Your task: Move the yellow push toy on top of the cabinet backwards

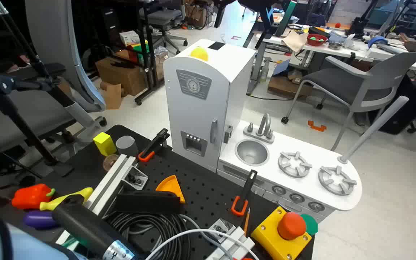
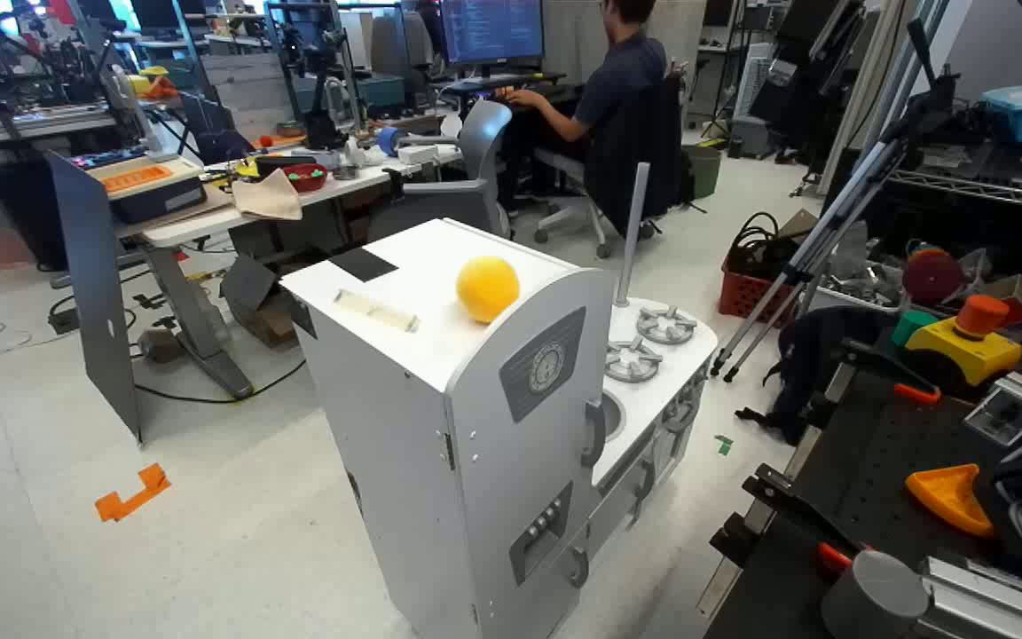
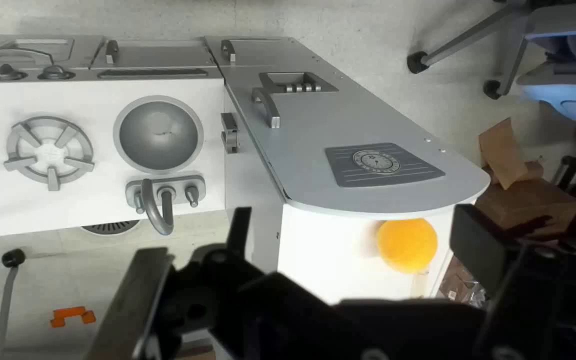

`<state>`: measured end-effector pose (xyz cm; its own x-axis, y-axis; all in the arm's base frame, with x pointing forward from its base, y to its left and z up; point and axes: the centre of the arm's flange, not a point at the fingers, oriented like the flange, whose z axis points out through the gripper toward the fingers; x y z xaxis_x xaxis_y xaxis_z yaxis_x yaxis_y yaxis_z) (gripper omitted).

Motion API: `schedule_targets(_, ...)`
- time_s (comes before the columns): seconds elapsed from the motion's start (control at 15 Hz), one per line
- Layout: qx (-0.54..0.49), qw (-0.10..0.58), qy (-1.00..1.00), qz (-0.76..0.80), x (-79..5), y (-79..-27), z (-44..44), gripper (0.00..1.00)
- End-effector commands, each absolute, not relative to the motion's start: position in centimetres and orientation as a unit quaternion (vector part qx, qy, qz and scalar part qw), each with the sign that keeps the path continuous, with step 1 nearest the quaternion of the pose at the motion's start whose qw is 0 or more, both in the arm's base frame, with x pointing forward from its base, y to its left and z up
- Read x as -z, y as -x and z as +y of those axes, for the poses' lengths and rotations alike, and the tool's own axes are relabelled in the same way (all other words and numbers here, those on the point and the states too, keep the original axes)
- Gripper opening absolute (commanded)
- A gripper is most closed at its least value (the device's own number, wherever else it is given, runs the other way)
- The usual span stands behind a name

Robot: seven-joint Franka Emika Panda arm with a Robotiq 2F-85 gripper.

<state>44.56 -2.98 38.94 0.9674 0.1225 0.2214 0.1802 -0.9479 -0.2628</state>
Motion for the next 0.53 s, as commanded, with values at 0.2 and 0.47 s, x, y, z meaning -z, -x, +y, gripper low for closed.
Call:
schedule_targets(0.2, 0.102, 0.142, 0.982, -0.077, -38.96, -44.57, -2.98, 1.0)
schedule_targets(0.47, 0.103, 0.136, 0.982, -0.08, -39.01, -44.92, -2.33, 1.0)
